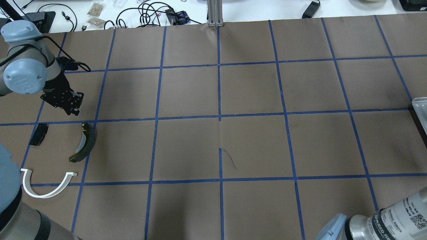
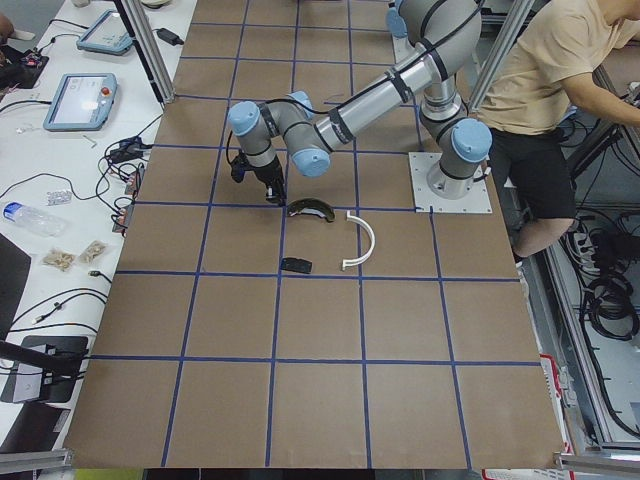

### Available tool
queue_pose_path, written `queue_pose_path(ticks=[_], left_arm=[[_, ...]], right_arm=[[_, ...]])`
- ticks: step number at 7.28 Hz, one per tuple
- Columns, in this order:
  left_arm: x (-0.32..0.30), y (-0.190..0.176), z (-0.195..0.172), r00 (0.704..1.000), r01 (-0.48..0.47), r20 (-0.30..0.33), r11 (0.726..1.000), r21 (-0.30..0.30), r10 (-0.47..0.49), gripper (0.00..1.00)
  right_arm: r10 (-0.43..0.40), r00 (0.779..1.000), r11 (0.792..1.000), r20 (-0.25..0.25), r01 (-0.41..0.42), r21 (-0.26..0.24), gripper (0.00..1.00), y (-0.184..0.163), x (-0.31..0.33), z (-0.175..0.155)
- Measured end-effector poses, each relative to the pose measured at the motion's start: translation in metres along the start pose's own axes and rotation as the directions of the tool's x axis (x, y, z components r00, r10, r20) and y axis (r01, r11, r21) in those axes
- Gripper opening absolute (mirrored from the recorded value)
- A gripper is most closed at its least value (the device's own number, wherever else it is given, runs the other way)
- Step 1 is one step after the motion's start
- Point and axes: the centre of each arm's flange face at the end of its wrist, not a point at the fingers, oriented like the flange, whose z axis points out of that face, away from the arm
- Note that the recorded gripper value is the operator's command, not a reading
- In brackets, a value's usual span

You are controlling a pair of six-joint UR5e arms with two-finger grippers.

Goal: Place bearing gear from tray to pile

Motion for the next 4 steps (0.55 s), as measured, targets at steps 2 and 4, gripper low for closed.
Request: queue_pose_path(ticks=[2, 4], left_arm=[[-0.036, 0.018, 0.027, 1.000, -0.016, -0.006, 1.000, 0.027, 0.016, 0.00], [-0.044, 0.029, 0.041, 1.000, -0.017, -0.021, 0.999, 0.038, 0.018, 0.00]], right_arm=[[0.014, 1.000, 1.000, -0.003, -0.014, 0.008, 0.12, -0.002, -0.004, -0.019], [0.036, 0.999, 0.999, 0.004, -0.036, 0.014, 0.11, -0.032, -0.053, -0.069]])
